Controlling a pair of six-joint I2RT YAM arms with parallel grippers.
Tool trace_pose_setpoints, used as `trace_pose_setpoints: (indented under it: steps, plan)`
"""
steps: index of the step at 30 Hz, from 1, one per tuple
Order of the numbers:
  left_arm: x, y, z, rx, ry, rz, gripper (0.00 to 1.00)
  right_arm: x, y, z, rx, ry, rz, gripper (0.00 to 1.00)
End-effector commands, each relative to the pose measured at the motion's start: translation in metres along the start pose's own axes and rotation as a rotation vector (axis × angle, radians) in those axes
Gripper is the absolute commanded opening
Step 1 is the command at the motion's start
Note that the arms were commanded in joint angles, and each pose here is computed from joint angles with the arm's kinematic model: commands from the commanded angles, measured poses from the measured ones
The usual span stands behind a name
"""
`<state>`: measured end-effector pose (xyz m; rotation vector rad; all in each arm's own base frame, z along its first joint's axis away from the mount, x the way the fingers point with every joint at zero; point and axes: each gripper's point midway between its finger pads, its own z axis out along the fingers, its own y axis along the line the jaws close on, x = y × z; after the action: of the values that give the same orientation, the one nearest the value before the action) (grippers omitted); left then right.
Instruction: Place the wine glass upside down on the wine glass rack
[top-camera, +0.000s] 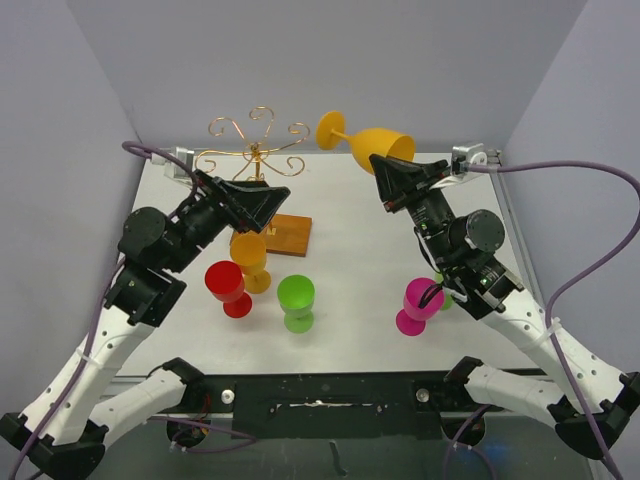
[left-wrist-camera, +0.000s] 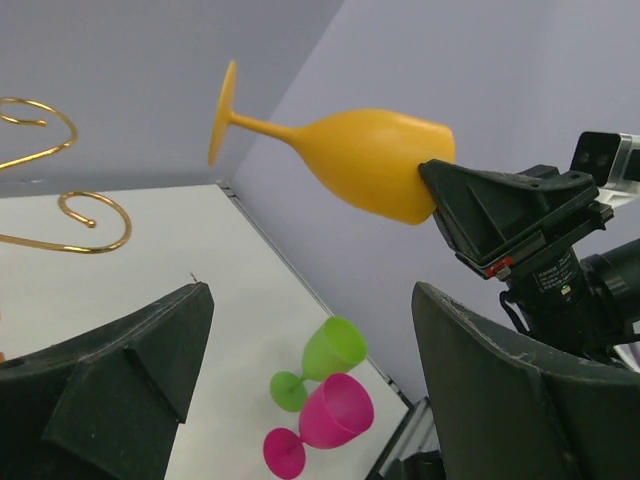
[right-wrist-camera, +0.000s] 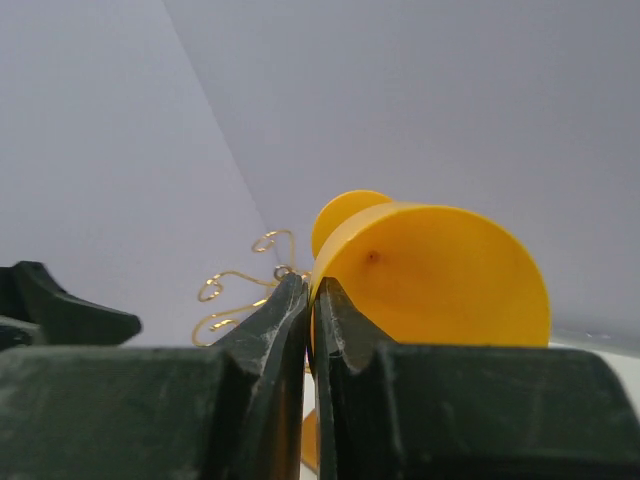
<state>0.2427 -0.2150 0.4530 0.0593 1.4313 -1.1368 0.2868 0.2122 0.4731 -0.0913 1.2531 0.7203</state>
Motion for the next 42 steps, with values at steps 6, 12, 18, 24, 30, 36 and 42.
trace_pose_setpoints:
  steps: [6,12,18,24,30,36,42]
  plan:
    - [-0.04,-0.055,0.007,0.189,-0.076,-0.117,0.78,-0.073,0.055,-0.024,-0.232,-0.368,0.115,0.0]
    - [-0.047,-0.059,0.018,0.218,-0.111,-0.281,0.78,-0.071,0.082,-0.04,-0.33,-0.439,0.134,0.0]
    - [-0.058,-0.055,0.03,0.214,-0.169,-0.406,0.77,-0.07,0.11,-0.044,-0.395,-0.469,0.13,0.0]
    - [-0.07,-0.051,0.03,0.188,-0.233,-0.438,0.71,-0.054,0.124,-0.04,-0.397,-0.445,0.112,0.0]
    - [-0.079,-0.045,0.029,0.168,-0.291,-0.446,0.58,-0.043,0.134,-0.034,-0.422,-0.416,0.122,0.0]
    - [-0.079,-0.042,0.034,0.154,-0.295,-0.442,0.45,-0.036,0.138,-0.034,-0.448,-0.404,0.146,0.0]
    - [-0.086,-0.045,0.037,0.181,-0.322,-0.472,0.37,-0.026,0.147,-0.034,-0.49,-0.381,0.169,0.0]
